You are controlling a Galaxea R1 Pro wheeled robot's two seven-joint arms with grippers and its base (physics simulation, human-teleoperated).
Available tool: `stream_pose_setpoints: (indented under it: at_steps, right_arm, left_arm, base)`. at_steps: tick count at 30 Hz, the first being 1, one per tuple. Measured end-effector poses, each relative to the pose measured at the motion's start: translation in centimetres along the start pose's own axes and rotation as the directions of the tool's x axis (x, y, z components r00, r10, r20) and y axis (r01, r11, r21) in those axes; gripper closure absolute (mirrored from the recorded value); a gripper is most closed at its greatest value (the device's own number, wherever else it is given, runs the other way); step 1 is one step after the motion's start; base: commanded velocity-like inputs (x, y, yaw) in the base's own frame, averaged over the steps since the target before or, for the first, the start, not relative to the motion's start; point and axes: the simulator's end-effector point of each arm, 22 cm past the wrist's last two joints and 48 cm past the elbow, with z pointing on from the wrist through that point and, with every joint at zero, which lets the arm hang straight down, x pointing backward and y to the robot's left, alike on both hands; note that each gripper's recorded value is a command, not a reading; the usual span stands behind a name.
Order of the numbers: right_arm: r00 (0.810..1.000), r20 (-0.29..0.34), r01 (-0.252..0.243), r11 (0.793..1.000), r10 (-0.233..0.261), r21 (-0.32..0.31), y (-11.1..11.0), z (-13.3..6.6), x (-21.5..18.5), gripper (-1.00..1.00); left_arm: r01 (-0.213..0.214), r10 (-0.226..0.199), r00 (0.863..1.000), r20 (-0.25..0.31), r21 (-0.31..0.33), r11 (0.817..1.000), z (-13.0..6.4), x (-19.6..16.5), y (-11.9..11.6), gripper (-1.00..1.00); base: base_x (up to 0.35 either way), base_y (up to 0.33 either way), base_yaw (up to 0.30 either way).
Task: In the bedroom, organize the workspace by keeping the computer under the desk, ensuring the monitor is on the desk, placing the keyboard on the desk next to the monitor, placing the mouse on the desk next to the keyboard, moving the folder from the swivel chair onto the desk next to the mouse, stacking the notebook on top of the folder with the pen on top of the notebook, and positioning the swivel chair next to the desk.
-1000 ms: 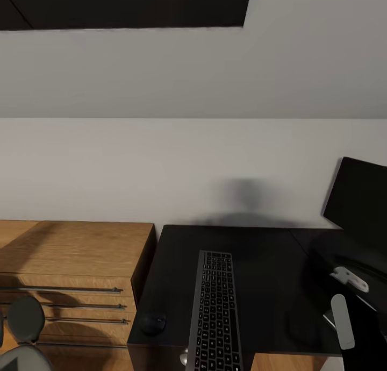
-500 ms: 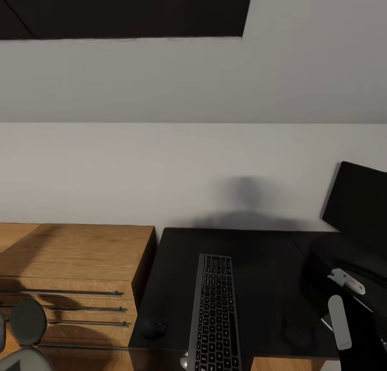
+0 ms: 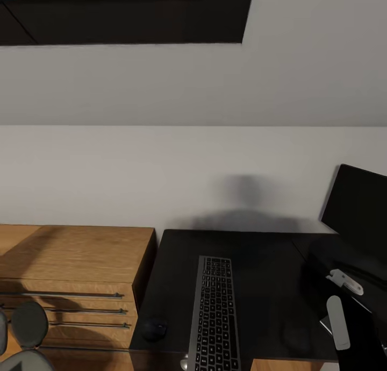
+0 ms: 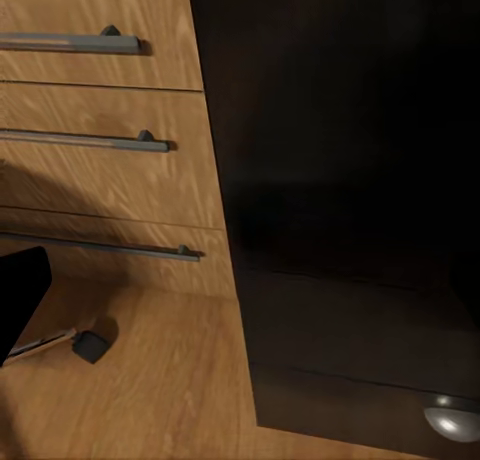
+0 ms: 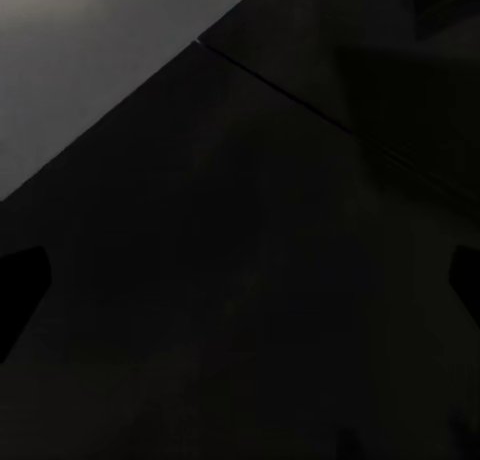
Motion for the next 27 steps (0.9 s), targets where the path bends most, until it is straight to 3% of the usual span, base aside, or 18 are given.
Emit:
stream_pose_setpoints:
  at_steps: [14, 27]
  right_arm:
    - [1.0, -0.012, -0.001, 1.0, 0.001, 0.0, 0.0, 0.2, 0.6, -1.0]
    - [0.999, -0.035, -0.001, 1.0, 0.001, 0.007, -0.3, 0.5, 1.7, -1.0]
  left_arm:
    - [0.001, -0.001, 1.0, -0.001, -0.005, 1.0, 0.0, 0.0, 0.1, -1.0]
    - [0.001, -0.001, 1.0, -0.001, -0.003, 1.0, 0.0, 0.0, 0.1, -1.0]
  base:
    - [-0.012, 0.0, 0.0]
    - [-0.276, 0.046, 0.0]
